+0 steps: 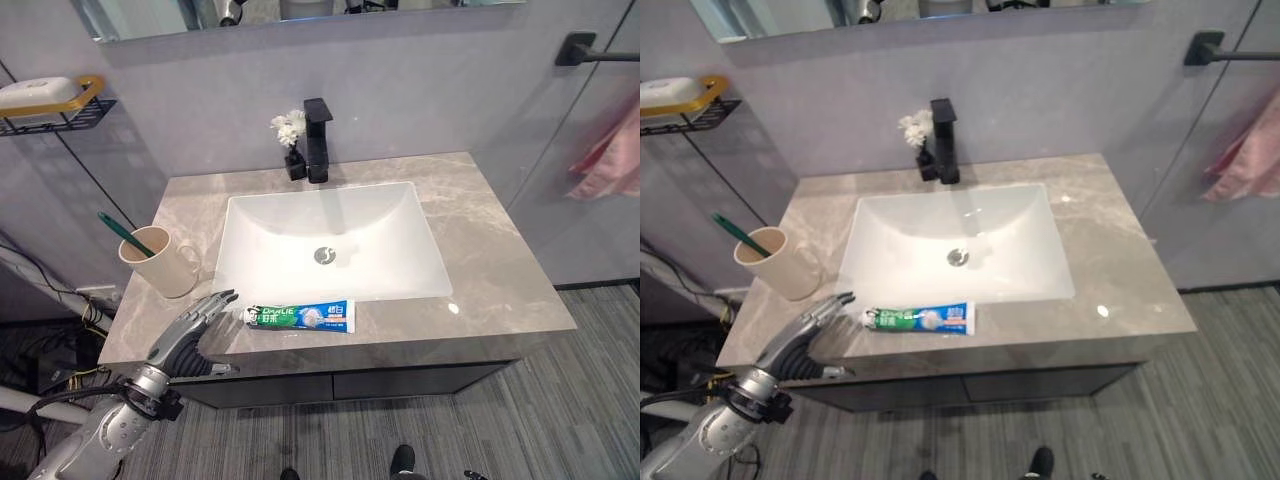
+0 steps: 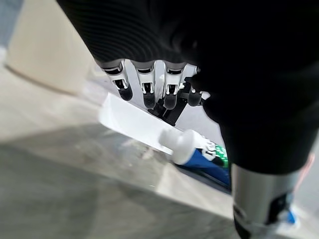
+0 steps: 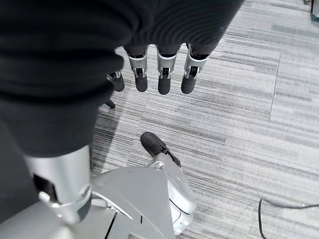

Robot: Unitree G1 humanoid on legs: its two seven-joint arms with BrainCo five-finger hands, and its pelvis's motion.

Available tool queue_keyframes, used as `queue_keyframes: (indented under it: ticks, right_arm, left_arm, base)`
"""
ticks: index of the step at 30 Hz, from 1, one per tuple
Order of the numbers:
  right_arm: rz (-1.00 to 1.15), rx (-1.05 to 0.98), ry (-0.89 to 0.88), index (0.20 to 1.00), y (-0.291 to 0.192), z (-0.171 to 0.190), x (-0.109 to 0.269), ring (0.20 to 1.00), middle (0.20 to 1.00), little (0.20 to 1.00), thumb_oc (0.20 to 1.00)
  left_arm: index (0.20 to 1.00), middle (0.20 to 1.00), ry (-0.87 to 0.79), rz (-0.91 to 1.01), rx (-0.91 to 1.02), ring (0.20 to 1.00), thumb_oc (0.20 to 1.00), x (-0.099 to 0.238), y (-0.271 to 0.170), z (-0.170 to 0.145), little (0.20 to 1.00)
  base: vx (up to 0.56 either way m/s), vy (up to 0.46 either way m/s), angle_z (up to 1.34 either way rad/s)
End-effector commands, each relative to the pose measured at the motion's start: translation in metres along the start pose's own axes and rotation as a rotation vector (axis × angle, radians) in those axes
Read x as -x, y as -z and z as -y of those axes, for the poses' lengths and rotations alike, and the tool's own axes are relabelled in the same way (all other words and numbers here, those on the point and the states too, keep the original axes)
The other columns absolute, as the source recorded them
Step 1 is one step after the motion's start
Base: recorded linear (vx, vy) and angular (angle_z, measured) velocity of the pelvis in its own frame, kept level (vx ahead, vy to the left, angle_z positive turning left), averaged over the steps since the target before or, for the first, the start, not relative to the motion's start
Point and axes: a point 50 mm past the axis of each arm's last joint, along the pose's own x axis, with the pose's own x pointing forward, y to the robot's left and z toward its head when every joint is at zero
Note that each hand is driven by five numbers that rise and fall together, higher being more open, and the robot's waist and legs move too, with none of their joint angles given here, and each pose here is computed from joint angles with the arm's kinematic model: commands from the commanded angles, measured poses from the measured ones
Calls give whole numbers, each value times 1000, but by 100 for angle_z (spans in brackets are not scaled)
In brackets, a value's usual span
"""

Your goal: Put brush and paste in cup on sink, flatten towel.

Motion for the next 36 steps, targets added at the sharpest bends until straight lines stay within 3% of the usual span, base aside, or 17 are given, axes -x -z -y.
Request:
queue_keyframes:
  ticks: [1, 18, 30, 33, 36]
  right_arm:
    - [-11, -21, 6, 1000, -6, -1, -2, 1000, 1000, 1000, 1000]
    - [-156, -29, 72, 1000, 23, 13, 3, 1000, 1000, 1000, 1000]
    - [-198, -68, 110, 1000, 33, 15, 6, 1000, 1000, 1000, 1000]
    - [-198, -59, 108, 1000, 32, 14, 6, 1000, 1000, 1000, 1000]
    - [-59, -66, 99, 1000, -5, 5, -3, 1000, 1000, 1000, 1000]
  left_arm:
    - [1000, 1000, -72, 91, 36, 1000, 1000, -15, -16, -15, 1000]
    - [1000, 1000, 22, 154, 173, 1000, 1000, -28, -36, 14, 1000]
    - [1000, 1000, 74, 92, 269, 1000, 1000, -30, -34, 40, 1000]
    - [1000, 1000, 73, 87, 270, 1000, 1000, -31, -34, 40, 1000]
    - [1000, 1000, 94, 31, 251, 1000, 1000, -27, -24, 46, 1000]
  base:
    - [23, -3, -12]
    - [41, -6, -3]
    - [35, -4, 0]
    - [0, 0, 0]
    - [2, -14, -1]
